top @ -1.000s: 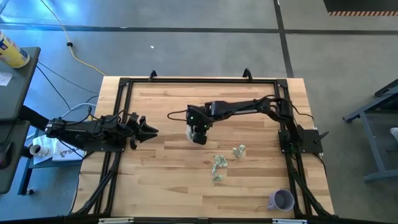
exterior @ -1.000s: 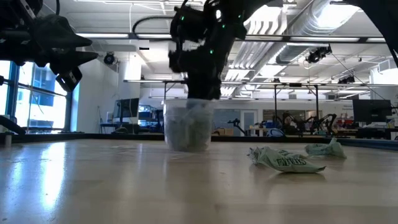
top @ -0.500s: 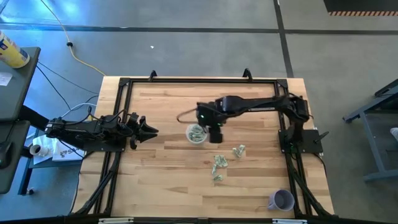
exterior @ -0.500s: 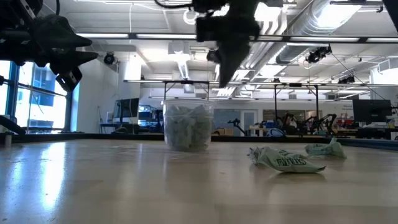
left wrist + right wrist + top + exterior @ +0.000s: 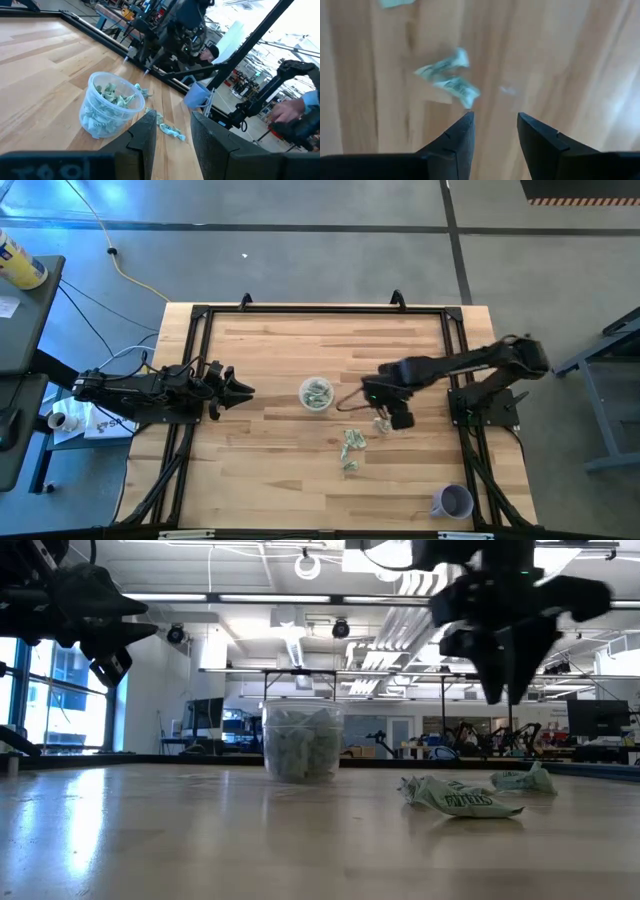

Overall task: Pick and place Stevia / Truvia into bins
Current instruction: Put the white stevia packet into the transparent container

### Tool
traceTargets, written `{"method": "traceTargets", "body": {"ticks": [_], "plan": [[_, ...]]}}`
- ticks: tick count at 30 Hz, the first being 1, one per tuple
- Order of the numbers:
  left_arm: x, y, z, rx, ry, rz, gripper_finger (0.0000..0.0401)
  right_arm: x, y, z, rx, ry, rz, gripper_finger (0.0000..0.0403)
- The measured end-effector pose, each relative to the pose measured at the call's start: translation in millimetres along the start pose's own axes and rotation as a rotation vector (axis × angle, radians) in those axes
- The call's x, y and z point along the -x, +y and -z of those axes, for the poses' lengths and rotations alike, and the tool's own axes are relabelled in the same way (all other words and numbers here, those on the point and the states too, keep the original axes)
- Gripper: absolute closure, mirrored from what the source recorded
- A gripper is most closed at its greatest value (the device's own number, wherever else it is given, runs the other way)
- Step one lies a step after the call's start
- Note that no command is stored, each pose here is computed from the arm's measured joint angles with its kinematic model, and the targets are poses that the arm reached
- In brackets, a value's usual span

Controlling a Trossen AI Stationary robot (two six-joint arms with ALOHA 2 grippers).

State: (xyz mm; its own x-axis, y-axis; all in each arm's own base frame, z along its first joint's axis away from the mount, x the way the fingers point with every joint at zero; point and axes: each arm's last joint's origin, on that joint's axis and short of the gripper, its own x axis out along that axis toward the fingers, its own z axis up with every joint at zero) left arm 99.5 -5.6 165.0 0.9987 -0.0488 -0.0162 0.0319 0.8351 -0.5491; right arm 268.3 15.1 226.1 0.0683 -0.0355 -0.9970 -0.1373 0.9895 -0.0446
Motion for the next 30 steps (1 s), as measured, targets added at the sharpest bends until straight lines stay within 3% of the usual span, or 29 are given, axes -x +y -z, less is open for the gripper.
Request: {"method": "traceTargets", "body": {"ticks": [11, 22, 30], "plan": [[0.0, 0.0, 0.0, 0.000, 0.000, 0.000, 0.0245, -43.5, 37.2, 31.7, 0.197, -0.152, -0.075, 0.0260], [0.0, 0.0, -0.1, 0.000, 0.000, 0.000, 0.0245, -66.9, 37.0, 41.0, 0.209, -0.183, 0.019, 0.0166], [0.0, 0.0, 0.0, 0.000, 0.000, 0.000, 0.0245, -76.0, 37.1, 43.7, 0.252, -0.217, 0.029, 0.0156]]}}
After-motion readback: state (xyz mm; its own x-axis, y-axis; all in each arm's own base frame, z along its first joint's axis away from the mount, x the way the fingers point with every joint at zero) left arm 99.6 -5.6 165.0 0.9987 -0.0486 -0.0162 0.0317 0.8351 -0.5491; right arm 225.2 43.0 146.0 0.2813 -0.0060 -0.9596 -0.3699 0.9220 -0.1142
